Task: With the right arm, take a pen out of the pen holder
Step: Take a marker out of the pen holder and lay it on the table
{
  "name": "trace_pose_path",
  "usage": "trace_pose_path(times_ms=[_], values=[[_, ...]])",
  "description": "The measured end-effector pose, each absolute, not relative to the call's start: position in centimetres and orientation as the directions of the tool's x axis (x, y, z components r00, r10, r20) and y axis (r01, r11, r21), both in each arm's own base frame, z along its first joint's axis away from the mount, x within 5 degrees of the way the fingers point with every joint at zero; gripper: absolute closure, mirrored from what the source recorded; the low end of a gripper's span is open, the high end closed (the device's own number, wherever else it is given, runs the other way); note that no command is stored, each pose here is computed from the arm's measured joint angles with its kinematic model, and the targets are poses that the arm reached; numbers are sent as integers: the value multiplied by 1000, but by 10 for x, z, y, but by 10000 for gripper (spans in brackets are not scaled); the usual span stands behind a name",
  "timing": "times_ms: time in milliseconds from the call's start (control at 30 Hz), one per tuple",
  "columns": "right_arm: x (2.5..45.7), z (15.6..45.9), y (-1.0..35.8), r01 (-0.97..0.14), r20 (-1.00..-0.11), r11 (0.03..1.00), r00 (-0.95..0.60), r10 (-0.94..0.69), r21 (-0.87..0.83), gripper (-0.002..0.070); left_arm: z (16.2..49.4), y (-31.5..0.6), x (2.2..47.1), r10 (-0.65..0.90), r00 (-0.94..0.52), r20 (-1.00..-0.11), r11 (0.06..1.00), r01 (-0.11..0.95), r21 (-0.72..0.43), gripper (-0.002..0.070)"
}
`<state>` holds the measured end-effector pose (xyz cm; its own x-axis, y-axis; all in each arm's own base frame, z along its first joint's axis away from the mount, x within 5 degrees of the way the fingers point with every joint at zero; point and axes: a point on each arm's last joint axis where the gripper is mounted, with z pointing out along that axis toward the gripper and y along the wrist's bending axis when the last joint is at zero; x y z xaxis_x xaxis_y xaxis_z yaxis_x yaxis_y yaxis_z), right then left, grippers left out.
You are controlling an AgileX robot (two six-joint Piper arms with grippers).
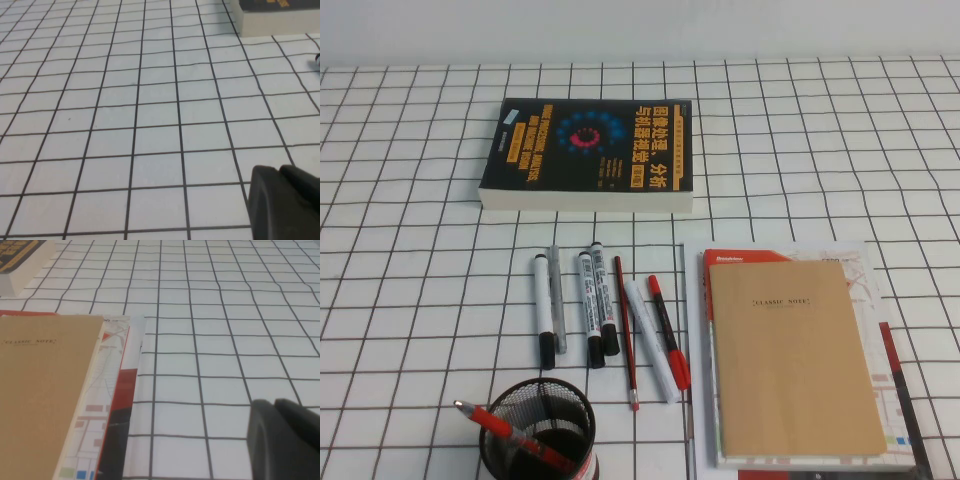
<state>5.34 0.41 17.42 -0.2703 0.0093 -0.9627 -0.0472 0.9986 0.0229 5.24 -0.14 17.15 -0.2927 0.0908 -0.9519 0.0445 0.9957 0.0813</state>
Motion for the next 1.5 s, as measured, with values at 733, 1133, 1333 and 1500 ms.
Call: trace_pose_path(times_ms=[733,1133,1333,1500], values=[[53,174,4,-47,-963,999,-270,9,23,692,171,-1,52,91,-293,-952,996,45,81,679],[55,183,7,-51,-967,980,-184,178,190,692,171,-1,52,91,-293,-952,996,45,81,679],[56,192,7,-55,-931,933,-102,350,357,692,171,-1,52,91,-293,-952,996,45,81,680],[56,195,9,-65,-828,827,-89,553,559,692,171,-1,52,91,-293,-952,996,45,81,679]])
